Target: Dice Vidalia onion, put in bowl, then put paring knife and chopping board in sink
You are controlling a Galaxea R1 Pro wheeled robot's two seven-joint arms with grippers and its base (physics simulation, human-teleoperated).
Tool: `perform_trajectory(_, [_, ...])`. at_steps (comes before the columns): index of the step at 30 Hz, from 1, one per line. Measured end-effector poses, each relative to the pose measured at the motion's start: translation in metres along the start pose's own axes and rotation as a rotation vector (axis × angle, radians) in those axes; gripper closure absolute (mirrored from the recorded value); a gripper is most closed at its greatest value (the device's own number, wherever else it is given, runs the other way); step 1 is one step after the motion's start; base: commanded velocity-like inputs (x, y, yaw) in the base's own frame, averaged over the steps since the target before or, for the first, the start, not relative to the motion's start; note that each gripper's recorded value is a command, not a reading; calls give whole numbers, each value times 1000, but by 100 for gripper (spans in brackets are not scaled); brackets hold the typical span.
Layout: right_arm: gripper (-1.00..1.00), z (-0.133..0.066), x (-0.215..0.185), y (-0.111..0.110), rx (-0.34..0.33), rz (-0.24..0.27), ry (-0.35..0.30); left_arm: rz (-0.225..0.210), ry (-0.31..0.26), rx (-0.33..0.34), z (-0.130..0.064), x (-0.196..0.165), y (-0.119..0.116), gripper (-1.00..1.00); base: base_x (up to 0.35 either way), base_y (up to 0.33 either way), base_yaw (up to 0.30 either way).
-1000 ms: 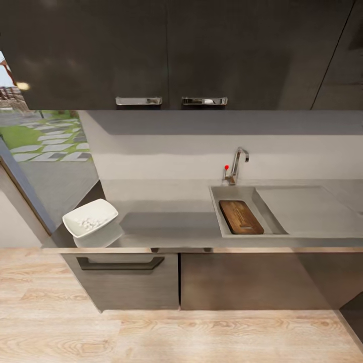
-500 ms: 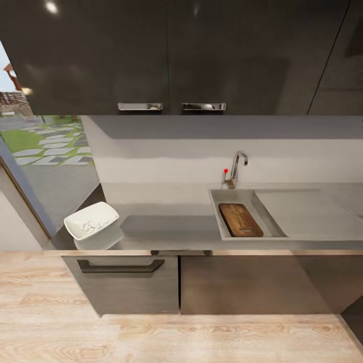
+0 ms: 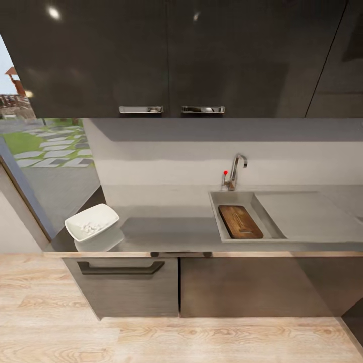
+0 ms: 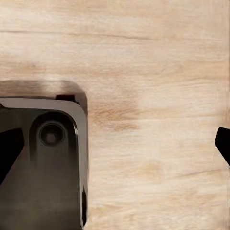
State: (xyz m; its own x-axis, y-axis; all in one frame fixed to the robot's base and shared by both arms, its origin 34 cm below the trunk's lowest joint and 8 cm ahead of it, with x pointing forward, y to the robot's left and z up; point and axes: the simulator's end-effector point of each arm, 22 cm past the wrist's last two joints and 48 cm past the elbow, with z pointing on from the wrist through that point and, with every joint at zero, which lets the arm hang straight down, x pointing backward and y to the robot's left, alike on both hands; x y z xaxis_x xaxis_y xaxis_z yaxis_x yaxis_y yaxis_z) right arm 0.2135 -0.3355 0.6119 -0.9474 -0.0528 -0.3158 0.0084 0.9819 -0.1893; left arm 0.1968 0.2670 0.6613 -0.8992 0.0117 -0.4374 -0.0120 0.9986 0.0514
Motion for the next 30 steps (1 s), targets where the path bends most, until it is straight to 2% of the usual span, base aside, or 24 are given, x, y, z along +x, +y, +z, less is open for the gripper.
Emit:
perform_trajectory(1, [-100, -8, 27, -5, 3, -11, 36, -1, -1, -32, 0, 0, 6, -100, 0, 0, 0])
perform_trajectory(2, [-100, -21, 62, -2, -22, -22, 84, -2, -1, -55, 0, -1, 11, -100, 0, 0, 0])
perform_trajectory(6, [-100, -36, 97, 13, -92, -29, 137, -2, 3, -70, -1, 1, 14, -100, 0, 0, 0])
perform_trajectory(12, [-100, -41, 102, 33, -126, -19, 142, 16, 94, -74, -8, 45, 18, -100, 0, 0, 0])
perform_trajectory(15, [-100, -38, 89, 45, -147, -7, 111, 28, 165, -78, -16, 78, 22, -100, 0, 0, 0])
perform_trajectory(20, [-100, -38, 84, 51, -158, 0, 99, 32, 204, -78, -21, 95, 22, -100, 0, 0, 0])
perform_trajectory(23, [-100, -38, 83, 51, -158, 0, 97, 37, 245, -81, -28, 114, 25, -100, 0, 0, 0])
perform_trajectory(30, [-100, -37, 83, 51, -159, 0, 97, 52, 265, -92, -31, 122, 36, -100, 0, 0, 0])
